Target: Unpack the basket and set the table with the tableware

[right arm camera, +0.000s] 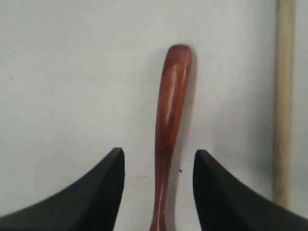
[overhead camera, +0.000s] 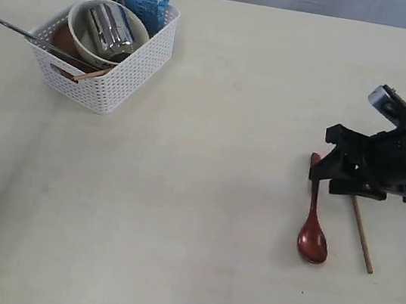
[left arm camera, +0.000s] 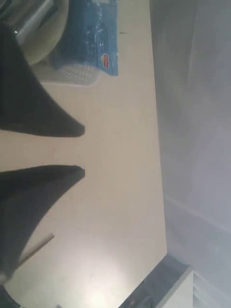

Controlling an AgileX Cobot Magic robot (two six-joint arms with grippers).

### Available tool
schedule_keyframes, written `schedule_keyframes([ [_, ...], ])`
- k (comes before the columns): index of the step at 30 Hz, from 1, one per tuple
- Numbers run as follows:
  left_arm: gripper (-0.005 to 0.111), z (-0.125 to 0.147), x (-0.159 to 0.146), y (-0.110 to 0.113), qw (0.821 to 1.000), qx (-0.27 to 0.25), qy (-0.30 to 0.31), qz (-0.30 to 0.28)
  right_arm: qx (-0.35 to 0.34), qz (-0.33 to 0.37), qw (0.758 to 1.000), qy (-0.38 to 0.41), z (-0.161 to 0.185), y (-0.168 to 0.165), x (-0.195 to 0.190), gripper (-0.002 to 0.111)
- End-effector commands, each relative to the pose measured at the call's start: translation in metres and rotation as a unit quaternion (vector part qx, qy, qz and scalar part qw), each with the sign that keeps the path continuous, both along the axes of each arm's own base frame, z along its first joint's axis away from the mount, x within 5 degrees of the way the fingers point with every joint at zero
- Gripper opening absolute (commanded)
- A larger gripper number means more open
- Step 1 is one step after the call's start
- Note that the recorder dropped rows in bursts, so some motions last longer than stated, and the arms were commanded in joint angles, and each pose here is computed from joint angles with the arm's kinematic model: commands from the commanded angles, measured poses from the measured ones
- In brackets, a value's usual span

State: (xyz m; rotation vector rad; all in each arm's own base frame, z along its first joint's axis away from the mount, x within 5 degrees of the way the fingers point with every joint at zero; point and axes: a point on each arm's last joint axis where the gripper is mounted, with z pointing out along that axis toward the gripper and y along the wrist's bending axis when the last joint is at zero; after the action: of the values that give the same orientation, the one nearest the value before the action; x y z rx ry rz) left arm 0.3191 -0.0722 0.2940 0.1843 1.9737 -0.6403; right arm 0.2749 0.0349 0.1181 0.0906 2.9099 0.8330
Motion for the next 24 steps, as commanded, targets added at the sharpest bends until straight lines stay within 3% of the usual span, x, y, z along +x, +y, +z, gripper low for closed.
schedule_keyframes([
  [1,0.021,-0.002,-0.002,0.002,1.000,0.031,-0.005,-0.001,-0.038,-0.013,0.999,-0.023,0.024,-0.008,0.017,0.044],
  [7,0.021,-0.006,0.002,0.012,0.995,0.098,-0.013,0.031,-0.040,-0.017,0.993,-0.112,0.074,-0.010,0.045,0.044],
  [13,0.021,-0.013,0.003,0.022,0.989,0.121,-0.004,0.087,-0.052,-0.017,0.980,-0.192,0.110,-0.012,0.057,0.044],
  [17,0.021,-0.013,0.004,0.029,0.984,0.125,-0.003,0.124,-0.071,-0.006,0.972,-0.224,0.114,-0.014,0.059,0.044],
  [24,0.021,-0.021,0.002,0.029,0.984,0.124,0.011,0.126,-0.103,0.041,0.958,-0.265,0.114,-0.016,0.062,0.044],
])
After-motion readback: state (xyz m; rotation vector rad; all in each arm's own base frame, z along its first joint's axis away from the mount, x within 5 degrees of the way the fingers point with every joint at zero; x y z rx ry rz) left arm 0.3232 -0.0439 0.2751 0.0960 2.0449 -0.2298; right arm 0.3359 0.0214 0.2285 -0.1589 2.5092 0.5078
